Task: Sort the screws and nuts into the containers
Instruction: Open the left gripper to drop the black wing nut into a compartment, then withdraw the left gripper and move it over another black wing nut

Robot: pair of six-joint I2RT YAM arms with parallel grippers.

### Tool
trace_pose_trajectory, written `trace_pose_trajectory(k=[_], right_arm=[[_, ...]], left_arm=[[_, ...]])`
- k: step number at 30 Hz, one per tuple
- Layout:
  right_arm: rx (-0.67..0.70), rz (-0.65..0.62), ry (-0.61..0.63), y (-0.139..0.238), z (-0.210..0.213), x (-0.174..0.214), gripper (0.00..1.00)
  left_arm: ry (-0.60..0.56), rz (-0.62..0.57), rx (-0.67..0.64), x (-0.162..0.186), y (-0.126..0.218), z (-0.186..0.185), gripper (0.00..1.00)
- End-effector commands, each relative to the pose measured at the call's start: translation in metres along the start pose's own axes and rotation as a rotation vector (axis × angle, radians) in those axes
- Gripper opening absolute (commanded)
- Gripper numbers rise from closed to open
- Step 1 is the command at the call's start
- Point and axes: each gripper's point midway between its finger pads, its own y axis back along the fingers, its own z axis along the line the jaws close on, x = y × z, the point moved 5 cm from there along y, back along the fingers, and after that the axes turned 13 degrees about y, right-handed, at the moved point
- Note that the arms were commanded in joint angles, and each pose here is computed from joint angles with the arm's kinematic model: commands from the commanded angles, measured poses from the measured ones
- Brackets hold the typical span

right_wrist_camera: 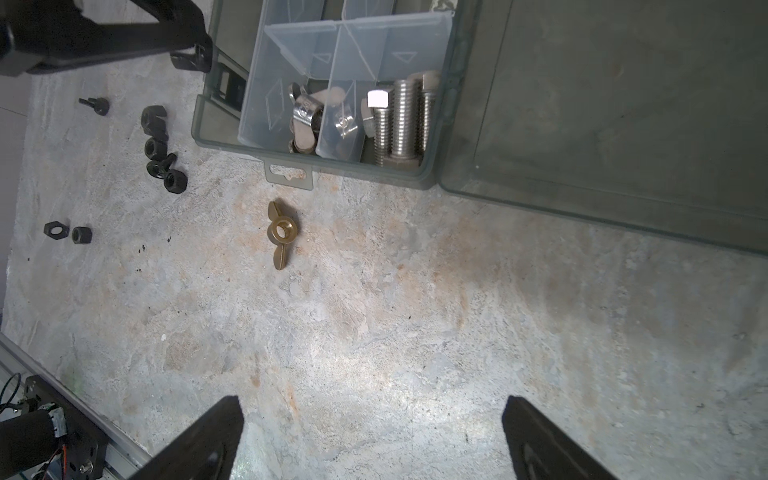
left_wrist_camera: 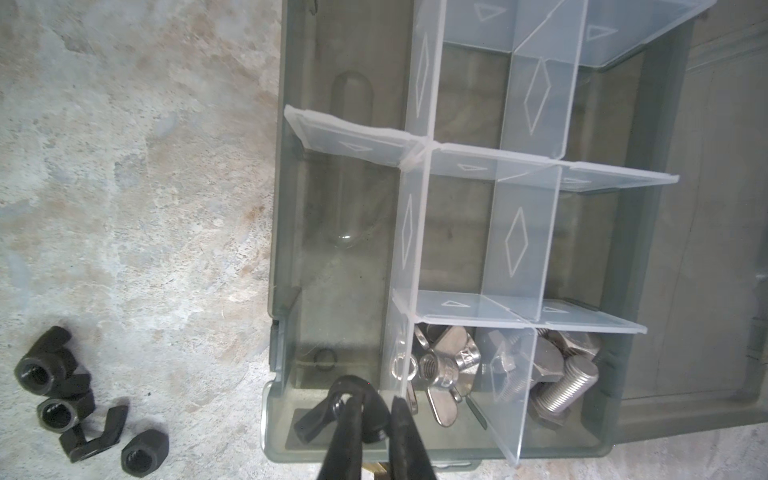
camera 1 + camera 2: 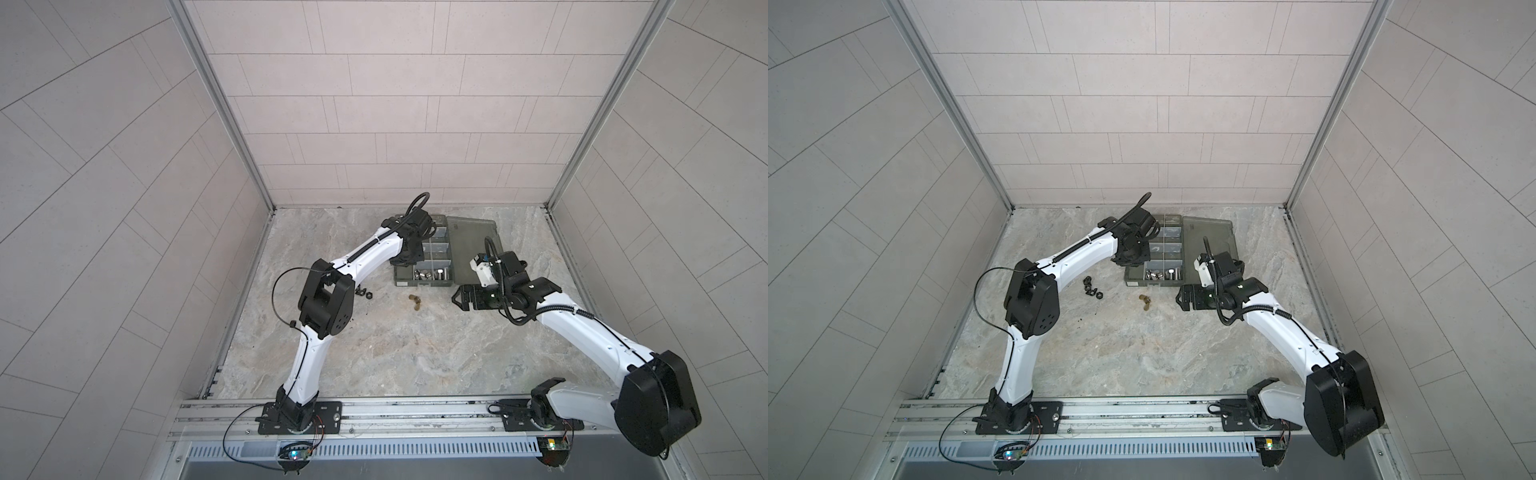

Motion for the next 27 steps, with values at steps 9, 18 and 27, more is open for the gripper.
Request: trace_pose_trajectory(k=[9,18,27], right_arm=[[0.022,0.004,-0.002,0.002,-0.003,0.002,0.99],[0.022,0.017,-0.006,-0.004,-0.004,0.003,0.99],[0.016,-0.018,-0.002,0.002,-0.002,-0.001,0.99]], left_arm=[[0.002,0.012,-0.020,0.002,-0.007,0.000,0.17],[-0.007,-0.014,-0.013,-0.003,0.005,0.001,0.31],[0.045,-0.073,-0.030,-0.006,0.039,0.045,0.35]])
